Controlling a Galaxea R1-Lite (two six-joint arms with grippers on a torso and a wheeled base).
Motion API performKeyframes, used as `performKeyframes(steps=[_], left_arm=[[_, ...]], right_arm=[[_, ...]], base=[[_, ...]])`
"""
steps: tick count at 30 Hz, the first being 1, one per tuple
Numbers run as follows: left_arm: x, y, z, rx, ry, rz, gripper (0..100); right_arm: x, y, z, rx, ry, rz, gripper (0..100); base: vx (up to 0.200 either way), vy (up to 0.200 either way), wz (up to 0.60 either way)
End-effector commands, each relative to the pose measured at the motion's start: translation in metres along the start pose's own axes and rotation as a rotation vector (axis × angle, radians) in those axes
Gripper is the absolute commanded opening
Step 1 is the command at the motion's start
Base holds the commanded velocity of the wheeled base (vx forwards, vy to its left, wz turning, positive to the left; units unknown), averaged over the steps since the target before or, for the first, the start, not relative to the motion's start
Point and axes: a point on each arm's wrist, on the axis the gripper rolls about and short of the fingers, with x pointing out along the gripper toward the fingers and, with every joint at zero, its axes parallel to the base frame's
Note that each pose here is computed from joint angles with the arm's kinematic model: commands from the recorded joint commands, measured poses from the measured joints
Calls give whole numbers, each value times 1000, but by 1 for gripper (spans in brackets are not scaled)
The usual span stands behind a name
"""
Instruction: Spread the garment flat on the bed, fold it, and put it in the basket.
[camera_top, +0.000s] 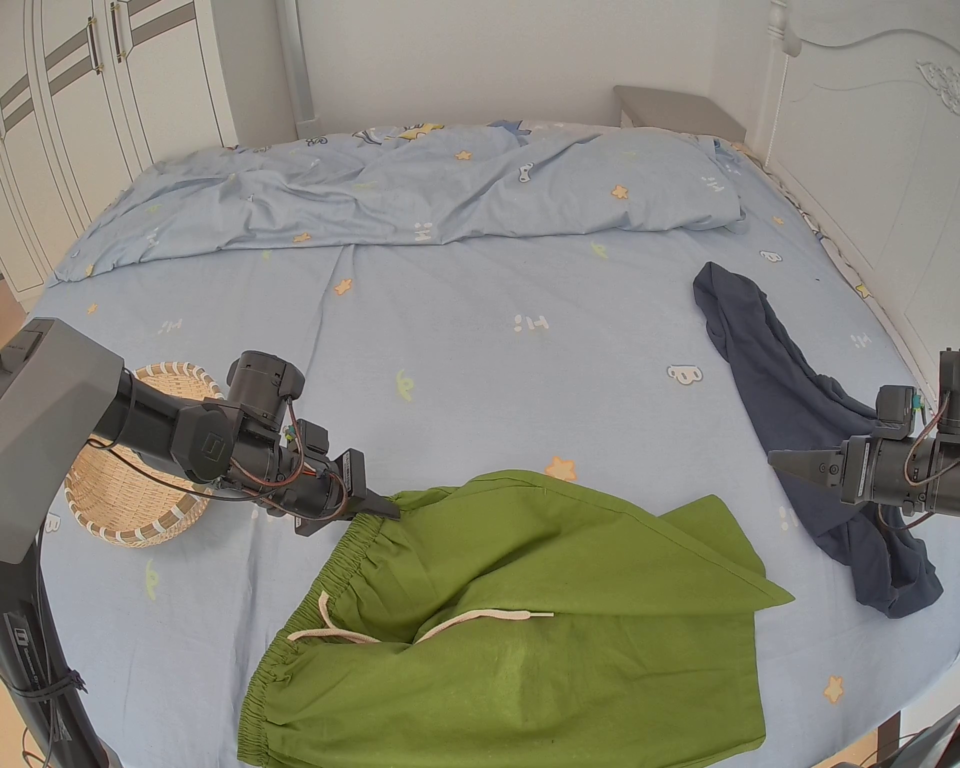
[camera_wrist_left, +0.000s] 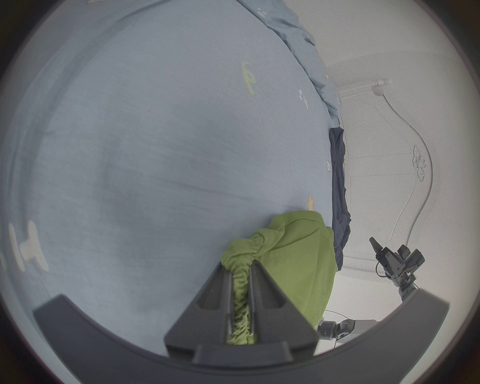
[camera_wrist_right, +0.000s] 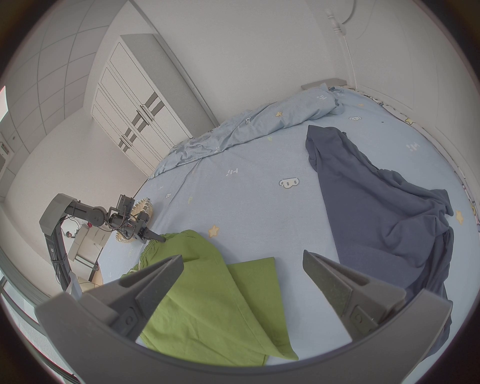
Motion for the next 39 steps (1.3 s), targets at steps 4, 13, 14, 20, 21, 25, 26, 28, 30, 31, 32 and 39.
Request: performKeyframes(steps=[4,13,14,20,21,25,26,28,30,31,32,39], left_arm=[[-12,-6,2,15,-30,-8,0],[-63,-15,13,33,-164,-22,0],[-65,-15,13,33,-170,-23,0],[-60,-15,12,35,-157,-22,0],[-59,-15,12,35,-155,-22,0],[-59,-14,12,34,-154,-22,0],[-59,-14,12,34,-154,-22,0],[-60,-15,12,36,-156,-23,0],[-60,-15,11,34,-154,-22,0],[-61,-15,11,35,-155,-22,0],[-61,-15,11,37,-155,-22,0],[-59,-14,12,35,-156,-20,0]], right_arm=[[0,0,0,0,1,1,100],[0,-5,-2,19,12,-12,100],[1,-6,-4,25,17,-17,100],[8,-25,-29,107,109,-55,100],[9,-29,-36,127,132,-62,100],[18,-38,-49,172,189,-57,100],[22,-43,-52,188,200,-55,100],[25,-47,-54,196,200,-53,100],[27,-49,-55,197,197,-54,100],[27,-50,-58,198,198,-54,100],[28,-50,-60,199,201,-54,100],[31,-51,-71,206,206,0,100]], base=[[0,0,0],[0,0,0],[0,0,0],[0,0,0],[0,0,0],[0,0,0],[0,0,0],[0,0,0],[0,0,0],[0,0,0],[0,0,0],[0,0,0]])
